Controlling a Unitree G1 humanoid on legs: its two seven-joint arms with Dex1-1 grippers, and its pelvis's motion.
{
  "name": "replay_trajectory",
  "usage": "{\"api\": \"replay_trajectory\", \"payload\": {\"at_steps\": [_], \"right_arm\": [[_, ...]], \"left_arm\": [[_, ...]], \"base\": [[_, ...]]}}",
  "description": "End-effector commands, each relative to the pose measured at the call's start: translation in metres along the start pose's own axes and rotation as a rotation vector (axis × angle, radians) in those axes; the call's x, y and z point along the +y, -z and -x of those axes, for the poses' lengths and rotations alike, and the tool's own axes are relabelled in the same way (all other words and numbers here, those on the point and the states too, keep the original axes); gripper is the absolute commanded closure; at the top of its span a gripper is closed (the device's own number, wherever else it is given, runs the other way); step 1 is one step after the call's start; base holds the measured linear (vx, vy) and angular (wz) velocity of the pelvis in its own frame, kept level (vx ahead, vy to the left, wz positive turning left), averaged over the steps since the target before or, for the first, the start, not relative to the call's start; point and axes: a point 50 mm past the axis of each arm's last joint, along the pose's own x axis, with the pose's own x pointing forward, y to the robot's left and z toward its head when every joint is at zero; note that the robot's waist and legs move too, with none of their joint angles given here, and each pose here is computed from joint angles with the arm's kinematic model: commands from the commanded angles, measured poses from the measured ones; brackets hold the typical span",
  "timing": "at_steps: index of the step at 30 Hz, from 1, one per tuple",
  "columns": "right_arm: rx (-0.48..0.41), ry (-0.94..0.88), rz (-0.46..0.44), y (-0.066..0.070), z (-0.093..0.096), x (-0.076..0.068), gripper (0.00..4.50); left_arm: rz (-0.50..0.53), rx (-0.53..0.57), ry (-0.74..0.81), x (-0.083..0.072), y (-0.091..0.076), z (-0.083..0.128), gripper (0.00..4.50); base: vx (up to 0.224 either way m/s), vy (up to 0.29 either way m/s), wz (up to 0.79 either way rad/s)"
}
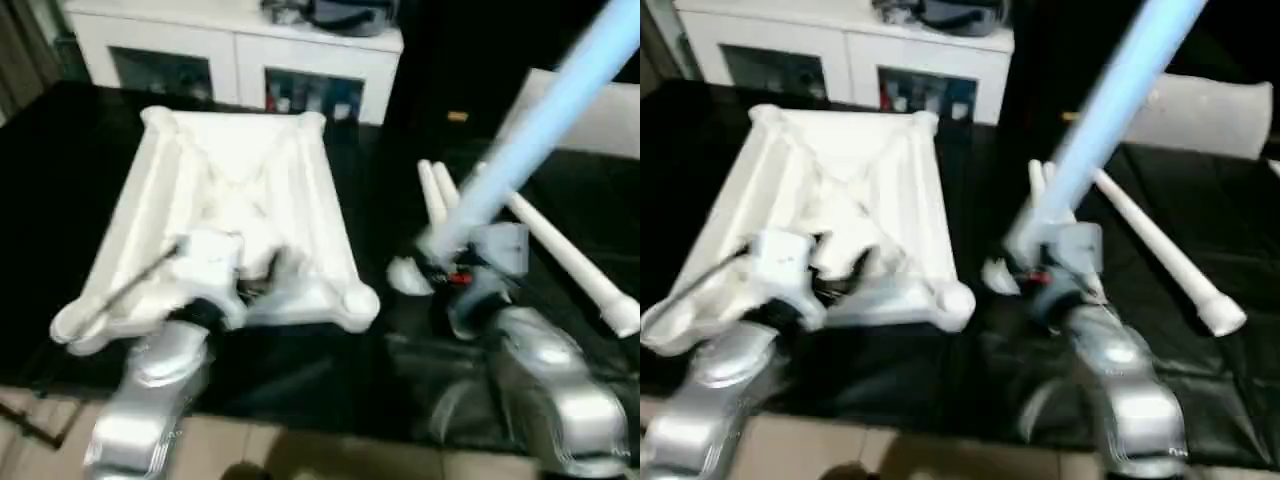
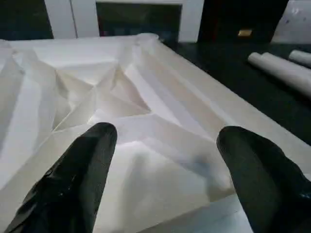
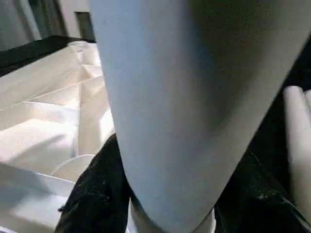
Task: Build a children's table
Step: Pick table leg
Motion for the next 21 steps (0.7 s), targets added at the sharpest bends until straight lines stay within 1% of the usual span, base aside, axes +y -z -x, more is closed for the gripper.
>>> {"api": "replay_trajectory", "payload": {"at_steps": [1,2,4,5,7,8,9,11,13,14,16,17,19,20,21], "right_arm": [[-0.019,0.016,0.002,-0.003,0.003,-0.008,2.60],[-0.028,-0.014,-0.023,-0.003,0.002,-0.006,2.60],[-0.034,-0.035,-0.042,-0.004,0.002,-0.004,2.60],[-0.034,-0.035,-0.042,-0.004,0.002,-0.004,2.60],[-0.049,-0.079,-0.052,-0.006,0.002,-0.002,2.60],[-0.075,-0.089,-0.079,-0.009,0.000,-0.002,2.60],[-0.092,-0.083,-0.092,-0.012,-0.001,-0.003,2.60],[-0.095,-0.080,-0.092,-0.013,-0.002,-0.004,2.60],[-0.100,-0.053,-0.051,-0.015,-0.006,-0.009,2.60],[-0.088,-0.064,-0.051,-0.014,-0.006,-0.008,2.60],[-0.063,-0.091,-0.067,-0.013,-0.007,-0.007,2.60],[-0.067,-0.108,-0.058,-0.014,-0.006,-0.006,2.60],[-0.073,-0.108,-0.053,-0.015,-0.006,-0.006,2.60],[-0.076,-0.090,-0.050,-0.015,-0.005,-0.008,2.60],[-0.069,-0.052,-0.048,-0.014,-0.004,-0.011,2.60]], "left_arm": [[0.005,0.006,0.014,-0.005,0.000,0.001,0.52],[0.016,0.011,0.027,-0.003,-0.001,0.001,0.52],[0.023,0.013,0.037,-0.003,-0.001,0.001,0.31],[0.023,0.013,0.037,-0.003,-0.001,0.001,0.31],[-0.042,0.031,0.106,-0.002,-0.003,0.000,0.06],[-0.105,0.051,0.211,-0.003,-0.005,-0.002,0.02],[-0.142,0.063,0.294,-0.004,-0.006,-0.004,0.00],[-0.155,0.070,0.329,-0.004,-0.007,-0.005,0.00],[-0.223,0.107,0.444,-0.003,-0.009,-0.013,0.00],[-0.240,0.123,0.464,-0.002,-0.008,-0.016,0.00],[-0.255,0.142,0.481,0.000,-0.008,-0.019,0.00],[-0.246,0.147,0.466,0.002,-0.009,-0.027,0.00],[-0.240,0.149,0.459,0.003,-0.009,-0.029,0.00],[-0.223,0.133,0.425,0.004,-0.010,-0.031,0.00],[-0.187,0.113,0.353,0.005,-0.011,-0.032,0.00]], "base": [[-0.195,0.095,0.05],[-0.075,-0.014,0.02],[-0.070,-0.029,-0.02],[-0.119,-0.023,0.01],[-0.124,-0.012,0.03],[-0.150,0.003,0.02],[-0.150,0.003,0.02],[-0.127,0.027,-0.09],[-0.111,0.035,-0.05],[-0.104,0.035,-0.05],[-0.101,0.039,-0.08],[-0.092,0.046,-0.09],[-0.091,0.040,-0.08],[-0.131,0.012,-0.04],[-0.131,0.012,-0.04]]}}
